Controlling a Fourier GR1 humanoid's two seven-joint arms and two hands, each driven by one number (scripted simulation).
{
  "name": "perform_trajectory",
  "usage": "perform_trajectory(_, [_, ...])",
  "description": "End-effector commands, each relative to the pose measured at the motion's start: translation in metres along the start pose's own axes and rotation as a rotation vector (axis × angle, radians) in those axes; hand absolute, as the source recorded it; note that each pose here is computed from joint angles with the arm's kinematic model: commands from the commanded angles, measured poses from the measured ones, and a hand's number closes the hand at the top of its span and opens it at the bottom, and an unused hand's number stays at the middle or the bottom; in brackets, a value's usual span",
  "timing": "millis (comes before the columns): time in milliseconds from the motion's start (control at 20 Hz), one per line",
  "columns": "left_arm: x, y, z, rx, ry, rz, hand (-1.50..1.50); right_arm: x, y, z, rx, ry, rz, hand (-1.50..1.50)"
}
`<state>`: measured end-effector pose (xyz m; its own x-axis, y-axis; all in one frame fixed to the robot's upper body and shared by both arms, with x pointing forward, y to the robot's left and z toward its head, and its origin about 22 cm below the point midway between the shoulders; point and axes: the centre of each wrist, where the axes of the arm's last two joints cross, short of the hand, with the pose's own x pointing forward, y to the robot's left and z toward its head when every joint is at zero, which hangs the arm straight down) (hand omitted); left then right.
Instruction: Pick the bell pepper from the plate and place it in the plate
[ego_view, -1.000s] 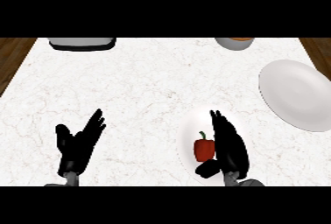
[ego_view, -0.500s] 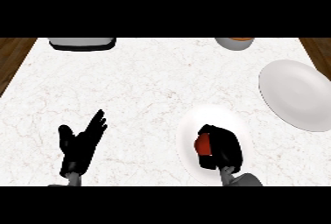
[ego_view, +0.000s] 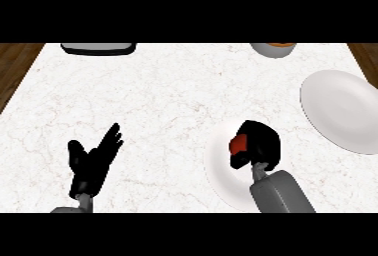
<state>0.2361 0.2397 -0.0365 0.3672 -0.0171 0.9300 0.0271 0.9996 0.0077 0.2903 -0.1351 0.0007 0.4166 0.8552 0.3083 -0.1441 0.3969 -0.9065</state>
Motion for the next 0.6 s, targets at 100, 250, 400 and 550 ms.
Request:
perform_trajectory(100, [0.010,-0.006,-0.003,-0.038,-0.034,-0.009,0.00,0.015,-0.060,-0.055,-0.218,0.442,-0.185,1.50])
perform_trajectory(250, [0.012,-0.013,-0.006,-0.062,-0.033,-0.026,0.00,0.038,-0.104,-0.068,-0.483,0.438,-0.235,1.50])
perform_trajectory(400, [0.024,-0.020,-0.010,-0.069,-0.050,-0.033,0.00,0.040,-0.133,-0.083,-0.689,0.456,-0.205,1.50])
perform_trajectory(550, [0.014,-0.023,-0.010,-0.076,-0.035,-0.023,0.00,0.046,-0.145,-0.091,-0.802,0.500,-0.230,1.50])
